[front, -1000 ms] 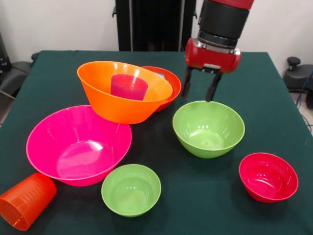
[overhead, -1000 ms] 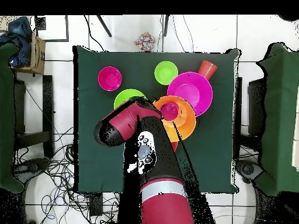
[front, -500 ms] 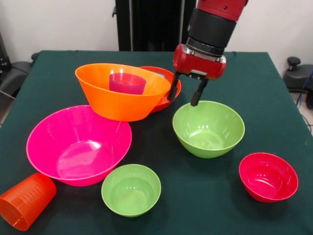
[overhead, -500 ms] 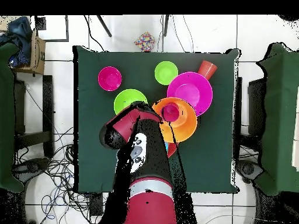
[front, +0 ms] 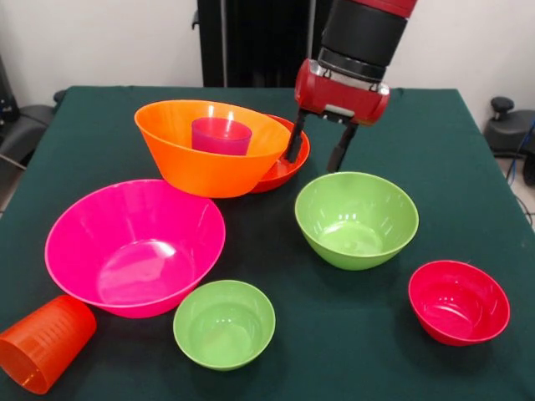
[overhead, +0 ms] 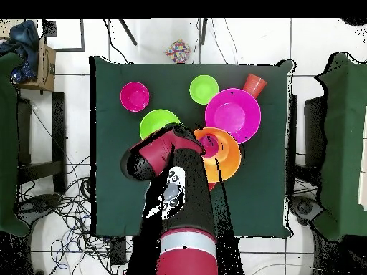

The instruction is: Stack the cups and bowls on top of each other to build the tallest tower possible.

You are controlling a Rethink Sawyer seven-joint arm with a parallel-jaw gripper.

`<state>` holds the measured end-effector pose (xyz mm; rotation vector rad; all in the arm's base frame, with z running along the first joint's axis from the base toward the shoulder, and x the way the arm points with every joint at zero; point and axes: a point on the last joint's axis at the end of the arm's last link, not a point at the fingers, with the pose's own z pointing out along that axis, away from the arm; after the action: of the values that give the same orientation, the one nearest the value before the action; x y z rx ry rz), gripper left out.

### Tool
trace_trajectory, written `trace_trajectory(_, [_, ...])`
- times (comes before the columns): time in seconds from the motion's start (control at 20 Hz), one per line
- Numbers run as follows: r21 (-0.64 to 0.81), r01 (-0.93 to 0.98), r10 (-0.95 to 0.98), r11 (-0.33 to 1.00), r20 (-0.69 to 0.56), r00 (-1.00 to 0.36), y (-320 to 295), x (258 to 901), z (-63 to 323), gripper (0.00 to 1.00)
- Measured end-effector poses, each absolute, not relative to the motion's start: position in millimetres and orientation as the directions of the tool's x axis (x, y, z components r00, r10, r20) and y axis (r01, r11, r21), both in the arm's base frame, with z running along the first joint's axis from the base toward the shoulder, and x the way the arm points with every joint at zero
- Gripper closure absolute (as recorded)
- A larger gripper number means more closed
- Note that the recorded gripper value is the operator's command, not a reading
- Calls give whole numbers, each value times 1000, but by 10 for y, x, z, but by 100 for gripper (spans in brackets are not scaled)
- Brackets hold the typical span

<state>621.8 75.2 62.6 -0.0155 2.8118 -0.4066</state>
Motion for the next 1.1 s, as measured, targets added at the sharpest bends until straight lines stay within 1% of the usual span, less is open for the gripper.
trace_trajectory(0.55, [-220, 118, 33, 968, -356, -934, 857, 6427, 1032, 0])
trace_trajectory(0.9, [-217, 122, 34, 969, -369, -929, 956, 6470, 1095, 0])
trace_trajectory(1.1, [-226, 105, 15, 968, -366, -930, 1082, 6464, 1033, 0])
